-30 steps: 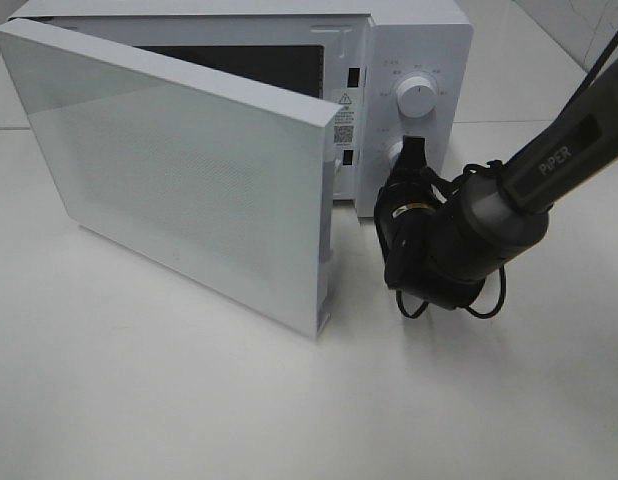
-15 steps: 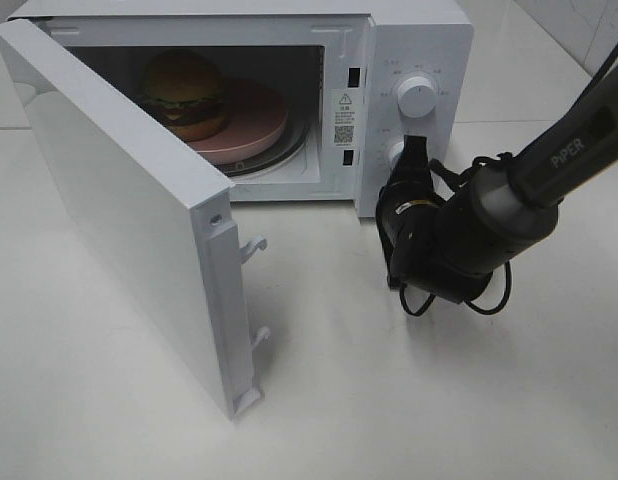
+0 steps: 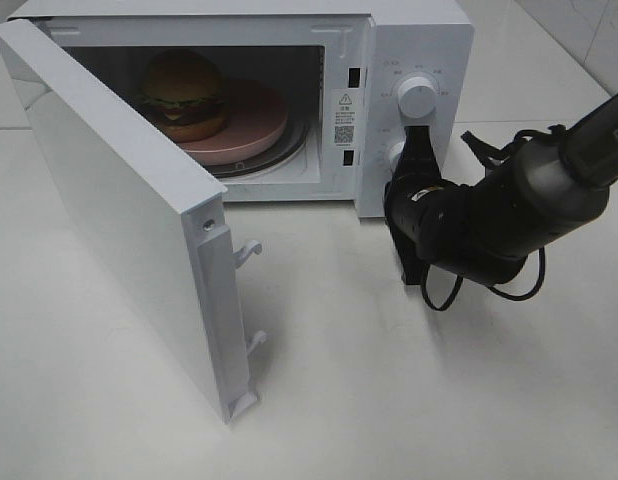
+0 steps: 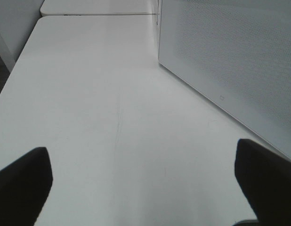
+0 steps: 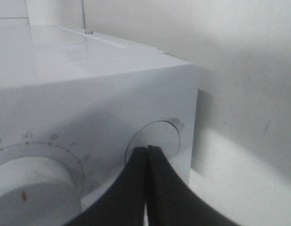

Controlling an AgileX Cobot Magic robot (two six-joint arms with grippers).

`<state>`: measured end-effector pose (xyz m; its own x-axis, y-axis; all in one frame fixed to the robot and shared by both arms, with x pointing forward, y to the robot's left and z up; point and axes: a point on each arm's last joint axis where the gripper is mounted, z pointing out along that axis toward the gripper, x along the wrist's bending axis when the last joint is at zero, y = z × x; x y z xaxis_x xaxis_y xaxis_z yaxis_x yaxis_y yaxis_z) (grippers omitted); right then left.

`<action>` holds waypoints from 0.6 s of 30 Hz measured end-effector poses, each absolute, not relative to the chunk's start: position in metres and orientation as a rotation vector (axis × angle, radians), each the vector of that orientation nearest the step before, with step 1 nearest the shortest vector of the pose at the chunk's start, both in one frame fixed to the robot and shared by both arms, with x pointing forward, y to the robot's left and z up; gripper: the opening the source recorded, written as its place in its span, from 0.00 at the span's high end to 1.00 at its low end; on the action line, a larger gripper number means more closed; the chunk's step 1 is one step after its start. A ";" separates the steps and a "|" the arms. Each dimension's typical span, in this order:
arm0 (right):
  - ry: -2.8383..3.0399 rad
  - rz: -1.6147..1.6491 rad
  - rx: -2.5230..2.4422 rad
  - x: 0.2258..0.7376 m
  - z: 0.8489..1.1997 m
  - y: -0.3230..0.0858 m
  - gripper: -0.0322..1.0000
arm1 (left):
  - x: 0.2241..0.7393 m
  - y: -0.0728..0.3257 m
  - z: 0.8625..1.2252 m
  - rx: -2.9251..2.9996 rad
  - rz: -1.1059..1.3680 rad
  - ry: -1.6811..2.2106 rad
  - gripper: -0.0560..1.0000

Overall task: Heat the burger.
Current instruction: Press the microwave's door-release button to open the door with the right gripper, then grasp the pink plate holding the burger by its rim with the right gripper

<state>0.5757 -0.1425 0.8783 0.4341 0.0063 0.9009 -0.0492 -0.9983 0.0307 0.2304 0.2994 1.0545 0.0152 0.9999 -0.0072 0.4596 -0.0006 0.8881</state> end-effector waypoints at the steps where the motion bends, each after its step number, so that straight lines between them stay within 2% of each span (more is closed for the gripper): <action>1: -0.017 1.649 2.613 0.575 0.881 -0.142 0.96 | 0.230 0.299 1.054 1.556 0.929 1.540 0.03; 18: 0.748 1.473 2.564 0.542 0.921 -0.140 0.96 | 0.230 0.299 1.054 1.556 0.929 1.540 0.03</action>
